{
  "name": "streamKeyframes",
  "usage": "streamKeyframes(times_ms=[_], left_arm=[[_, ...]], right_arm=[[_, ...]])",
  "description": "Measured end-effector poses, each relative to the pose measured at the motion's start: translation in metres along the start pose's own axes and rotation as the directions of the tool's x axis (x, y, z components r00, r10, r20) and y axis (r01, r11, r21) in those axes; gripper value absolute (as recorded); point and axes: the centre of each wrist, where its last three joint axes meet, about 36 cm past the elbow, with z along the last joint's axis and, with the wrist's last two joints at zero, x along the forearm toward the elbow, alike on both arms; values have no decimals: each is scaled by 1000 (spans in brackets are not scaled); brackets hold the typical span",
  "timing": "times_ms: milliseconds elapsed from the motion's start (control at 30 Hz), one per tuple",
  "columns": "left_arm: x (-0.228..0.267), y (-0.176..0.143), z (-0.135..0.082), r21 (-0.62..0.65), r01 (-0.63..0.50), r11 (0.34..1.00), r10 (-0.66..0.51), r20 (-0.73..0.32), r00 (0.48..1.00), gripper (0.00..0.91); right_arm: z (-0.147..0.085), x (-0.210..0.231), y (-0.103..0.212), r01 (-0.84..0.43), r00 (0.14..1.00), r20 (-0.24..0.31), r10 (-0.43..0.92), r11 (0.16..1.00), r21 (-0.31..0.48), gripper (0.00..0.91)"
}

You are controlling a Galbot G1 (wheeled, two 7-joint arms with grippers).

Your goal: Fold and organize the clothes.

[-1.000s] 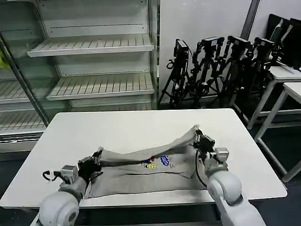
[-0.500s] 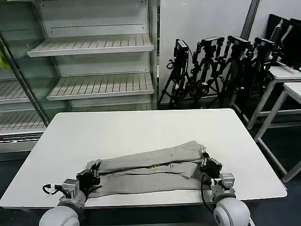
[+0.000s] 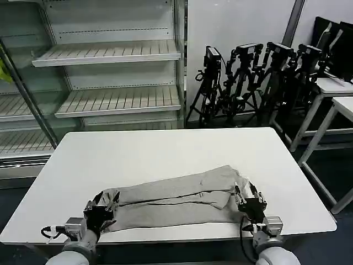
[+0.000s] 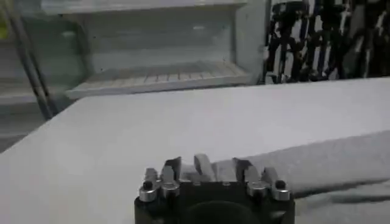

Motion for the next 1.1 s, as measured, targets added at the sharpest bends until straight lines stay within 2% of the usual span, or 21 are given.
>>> streamKeyframes(times_ms=[500, 533, 567, 600, 667, 733, 767, 1100], left_arm=[[-8, -26, 18, 211, 49, 976, -44, -29, 999, 907], [-10, -28, 20, 220, 49, 974, -43, -33, 999, 806], [-11, -29, 22, 229, 51, 972, -44, -37, 998, 665], [-13, -30, 24, 238, 54, 970, -46, -40, 998, 393], [-15, -32, 27, 251, 59, 966, -49, -45, 998, 121], [-18, -32, 29, 262, 65, 963, -54, -47, 997, 40], [-18, -33, 30, 268, 66, 961, -55, -47, 997, 30], [-19, -33, 36, 337, 62, 939, -45, -56, 997, 30]], right_arm=[[-7, 30, 6, -18, 1000, 19, 18, 1000, -23, 907], [-7, 31, 6, -21, 1000, 21, 22, 999, -25, 907], [-7, 32, 7, -23, 999, 22, 23, 999, -27, 907], [-7, 33, 7, -24, 999, 22, 24, 999, -29, 907], [-8, 36, 8, -25, 999, 24, 26, 999, -32, 907], [-8, 38, 9, -27, 999, 24, 28, 999, -36, 907], [-8, 39, 10, -28, 999, 23, 29, 999, -37, 907], [-10, 46, 15, -30, 999, 23, 31, 998, -51, 907]])
